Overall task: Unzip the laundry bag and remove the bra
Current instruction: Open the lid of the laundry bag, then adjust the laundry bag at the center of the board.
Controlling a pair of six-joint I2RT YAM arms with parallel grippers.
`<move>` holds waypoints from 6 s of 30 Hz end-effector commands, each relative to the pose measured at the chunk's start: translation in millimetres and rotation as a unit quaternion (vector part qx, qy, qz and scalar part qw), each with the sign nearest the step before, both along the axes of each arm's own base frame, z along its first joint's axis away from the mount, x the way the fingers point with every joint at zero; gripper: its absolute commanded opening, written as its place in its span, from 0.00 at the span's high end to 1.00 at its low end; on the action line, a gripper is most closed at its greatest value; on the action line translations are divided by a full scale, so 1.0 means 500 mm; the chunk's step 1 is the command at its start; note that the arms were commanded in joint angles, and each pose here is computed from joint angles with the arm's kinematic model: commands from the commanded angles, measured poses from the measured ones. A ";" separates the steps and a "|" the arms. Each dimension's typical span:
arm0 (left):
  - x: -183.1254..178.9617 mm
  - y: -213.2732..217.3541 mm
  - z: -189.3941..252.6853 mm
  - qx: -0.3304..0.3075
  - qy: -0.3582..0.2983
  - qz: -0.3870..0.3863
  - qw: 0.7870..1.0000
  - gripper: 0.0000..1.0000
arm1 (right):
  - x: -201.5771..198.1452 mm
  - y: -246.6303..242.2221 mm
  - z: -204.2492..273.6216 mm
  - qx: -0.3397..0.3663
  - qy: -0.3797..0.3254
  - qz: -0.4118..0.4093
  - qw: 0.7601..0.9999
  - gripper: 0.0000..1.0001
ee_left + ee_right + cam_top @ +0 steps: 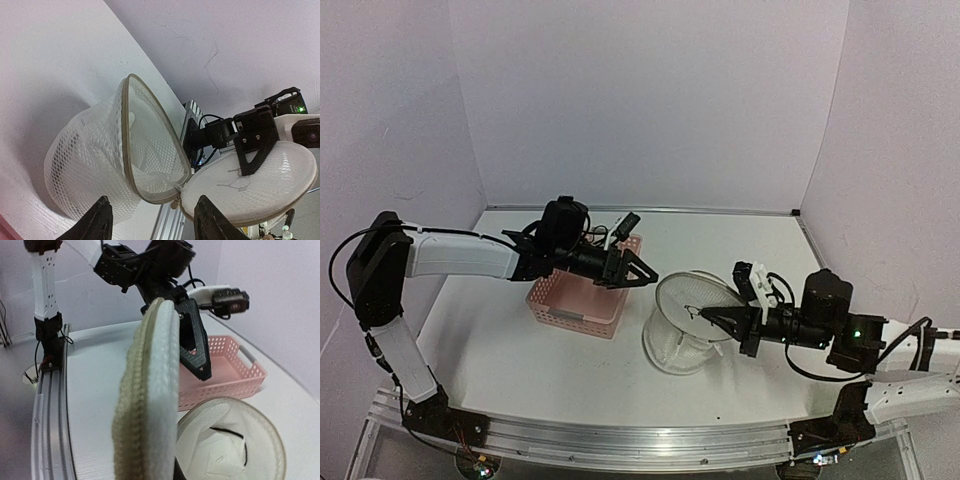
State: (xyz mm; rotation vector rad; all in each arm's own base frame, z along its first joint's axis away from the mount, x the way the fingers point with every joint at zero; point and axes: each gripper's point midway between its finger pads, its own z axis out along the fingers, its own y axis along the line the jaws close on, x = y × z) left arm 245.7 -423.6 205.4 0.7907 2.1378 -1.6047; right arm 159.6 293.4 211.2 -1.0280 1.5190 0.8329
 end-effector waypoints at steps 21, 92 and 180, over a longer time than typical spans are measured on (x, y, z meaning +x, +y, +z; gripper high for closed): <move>-0.027 0.032 0.001 0.029 0.022 0.011 0.999 0.43 | -0.054 0.075 -0.048 -0.223 -0.415 0.070 0.879 0.99; 0.069 -0.124 -0.047 0.225 -0.122 0.027 0.966 0.31 | 0.089 -0.061 -0.077 -0.116 0.290 -0.285 0.906 0.30; -0.142 -0.055 -0.216 0.291 -0.009 0.066 0.954 1.00 | 0.205 0.037 -0.301 -0.155 0.370 -0.263 0.877 0.20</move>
